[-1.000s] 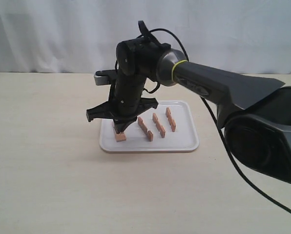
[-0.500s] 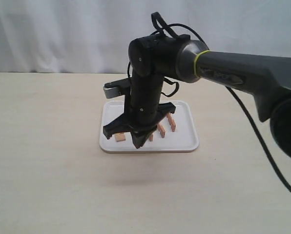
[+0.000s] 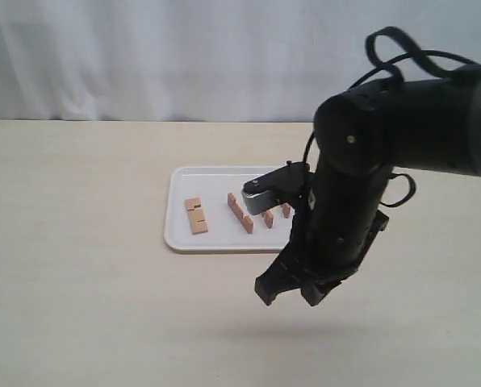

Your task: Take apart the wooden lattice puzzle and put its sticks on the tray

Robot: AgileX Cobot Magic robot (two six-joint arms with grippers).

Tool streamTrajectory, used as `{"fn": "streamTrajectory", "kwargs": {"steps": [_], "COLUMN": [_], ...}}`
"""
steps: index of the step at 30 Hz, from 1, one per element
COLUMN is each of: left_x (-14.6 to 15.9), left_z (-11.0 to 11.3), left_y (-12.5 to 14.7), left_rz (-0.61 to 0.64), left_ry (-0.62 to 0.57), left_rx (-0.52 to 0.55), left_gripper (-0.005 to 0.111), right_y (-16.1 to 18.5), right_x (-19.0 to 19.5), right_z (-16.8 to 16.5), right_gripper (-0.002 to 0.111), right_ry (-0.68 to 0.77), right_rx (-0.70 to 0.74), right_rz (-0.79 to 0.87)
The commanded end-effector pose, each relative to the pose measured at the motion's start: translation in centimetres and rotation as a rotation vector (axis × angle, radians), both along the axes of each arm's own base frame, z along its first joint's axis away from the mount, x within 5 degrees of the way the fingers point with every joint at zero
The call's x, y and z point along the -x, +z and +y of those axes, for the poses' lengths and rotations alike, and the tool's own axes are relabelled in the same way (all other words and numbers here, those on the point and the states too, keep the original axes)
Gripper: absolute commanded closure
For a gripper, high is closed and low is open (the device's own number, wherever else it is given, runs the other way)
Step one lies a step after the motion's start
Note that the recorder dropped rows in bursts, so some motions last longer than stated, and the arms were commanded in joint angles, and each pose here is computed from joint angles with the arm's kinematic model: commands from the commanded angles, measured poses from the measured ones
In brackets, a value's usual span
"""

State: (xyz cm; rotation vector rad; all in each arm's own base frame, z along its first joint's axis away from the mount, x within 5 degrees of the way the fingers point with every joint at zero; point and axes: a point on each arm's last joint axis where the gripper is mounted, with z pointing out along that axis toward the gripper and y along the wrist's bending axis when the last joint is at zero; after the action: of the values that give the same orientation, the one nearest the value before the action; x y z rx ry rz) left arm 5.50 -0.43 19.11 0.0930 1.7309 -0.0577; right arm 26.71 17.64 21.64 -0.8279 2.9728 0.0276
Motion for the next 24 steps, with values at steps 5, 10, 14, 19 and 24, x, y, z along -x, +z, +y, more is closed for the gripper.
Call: {"fn": "streamTrajectory", "kwargs": {"steps": [5,10,14,19,24], "left_x": [0.0,0.0,0.0,0.0,0.0], "left_z": [0.0,0.0,0.0,0.0,0.0], "left_y": [0.0,0.0,0.0,0.0,0.0], "left_rz": [-0.008,-0.008,-0.008,-0.008,-0.008], "left_ry": [-0.002,-0.002,-0.002,-0.002,-0.002], "left_rx": [0.005,0.005,0.005,0.005,0.005], "left_gripper": [0.107,0.107,0.107,0.107,0.107], "right_y": [7.5,10.4,10.7,8.5,6.9], "right_x": [5.2,8.9,10.8,12.2,13.2], "right_z": [-3.5,-6.1,-7.6,-7.6,-7.4], "right_gripper": [0.104,0.104,0.104,0.104,0.104], "right_ry": [-0.022,-0.010,0.040,0.288,0.331], "right_rx": [-0.230,-0.362,-0.489,-0.596,-0.709], "right_rz": [-0.346,-0.583,-0.879,-1.273,-1.366]}}
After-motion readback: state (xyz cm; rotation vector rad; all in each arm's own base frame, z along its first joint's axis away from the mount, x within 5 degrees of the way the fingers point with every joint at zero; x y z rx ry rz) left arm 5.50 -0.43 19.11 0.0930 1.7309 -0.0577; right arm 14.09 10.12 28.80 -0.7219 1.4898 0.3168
